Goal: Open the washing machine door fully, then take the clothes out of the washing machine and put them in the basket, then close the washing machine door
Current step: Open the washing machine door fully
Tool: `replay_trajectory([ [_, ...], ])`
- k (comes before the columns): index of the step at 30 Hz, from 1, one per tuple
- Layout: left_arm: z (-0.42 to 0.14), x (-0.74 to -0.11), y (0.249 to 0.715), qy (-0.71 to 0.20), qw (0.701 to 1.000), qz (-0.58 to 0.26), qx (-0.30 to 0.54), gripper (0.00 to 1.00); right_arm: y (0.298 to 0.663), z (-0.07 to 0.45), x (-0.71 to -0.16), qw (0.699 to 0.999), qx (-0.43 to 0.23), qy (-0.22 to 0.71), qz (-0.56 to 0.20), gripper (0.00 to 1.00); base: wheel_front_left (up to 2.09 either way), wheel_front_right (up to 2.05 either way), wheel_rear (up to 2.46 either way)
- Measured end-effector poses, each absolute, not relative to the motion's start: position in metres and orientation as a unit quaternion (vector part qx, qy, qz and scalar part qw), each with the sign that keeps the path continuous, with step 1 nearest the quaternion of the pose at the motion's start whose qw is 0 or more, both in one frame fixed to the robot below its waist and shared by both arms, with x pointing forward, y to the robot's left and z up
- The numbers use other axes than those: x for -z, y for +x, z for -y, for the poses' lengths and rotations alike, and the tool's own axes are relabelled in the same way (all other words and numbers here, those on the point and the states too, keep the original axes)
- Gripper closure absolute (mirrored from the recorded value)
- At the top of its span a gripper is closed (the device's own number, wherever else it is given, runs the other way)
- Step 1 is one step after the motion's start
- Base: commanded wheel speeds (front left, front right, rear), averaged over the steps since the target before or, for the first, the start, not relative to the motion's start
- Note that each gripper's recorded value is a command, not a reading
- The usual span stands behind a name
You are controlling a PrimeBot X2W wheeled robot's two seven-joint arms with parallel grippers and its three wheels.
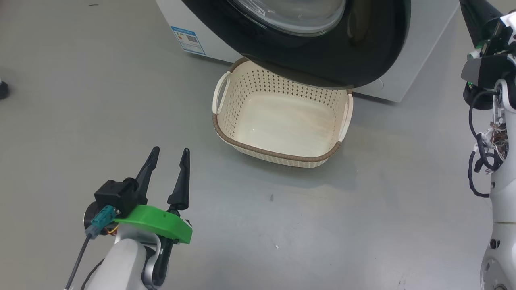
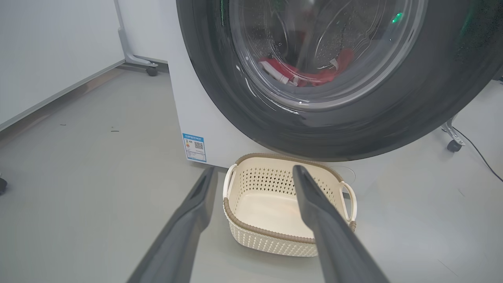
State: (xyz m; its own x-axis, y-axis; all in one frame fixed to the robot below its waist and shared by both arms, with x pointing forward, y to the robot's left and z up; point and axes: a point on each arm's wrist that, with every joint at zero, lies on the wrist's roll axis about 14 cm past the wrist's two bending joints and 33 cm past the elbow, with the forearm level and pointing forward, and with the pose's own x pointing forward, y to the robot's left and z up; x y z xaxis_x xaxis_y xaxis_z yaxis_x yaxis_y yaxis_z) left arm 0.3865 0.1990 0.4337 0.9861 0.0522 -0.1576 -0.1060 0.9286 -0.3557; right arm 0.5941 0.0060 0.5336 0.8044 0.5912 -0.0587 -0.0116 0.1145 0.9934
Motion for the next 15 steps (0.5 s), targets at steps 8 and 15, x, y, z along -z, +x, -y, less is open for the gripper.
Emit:
replay_trajectory([
  [8,-0.204,-0.431,0.387,-0.208,0.974,-0.075,-0.054,0.0,0.602,-0.034,-0.531,0.686,-0.246,0.629,-0.27,1.0,0.0,0.0,0.0],
  [15,-0.202,-0.433,0.389,-0.215,0.972,-0.073,-0.052,0.0,0.599,-0.054,-0.507,0.668,-0.247,0.623,-0.324,1.0,0.0,0.0,0.0],
])
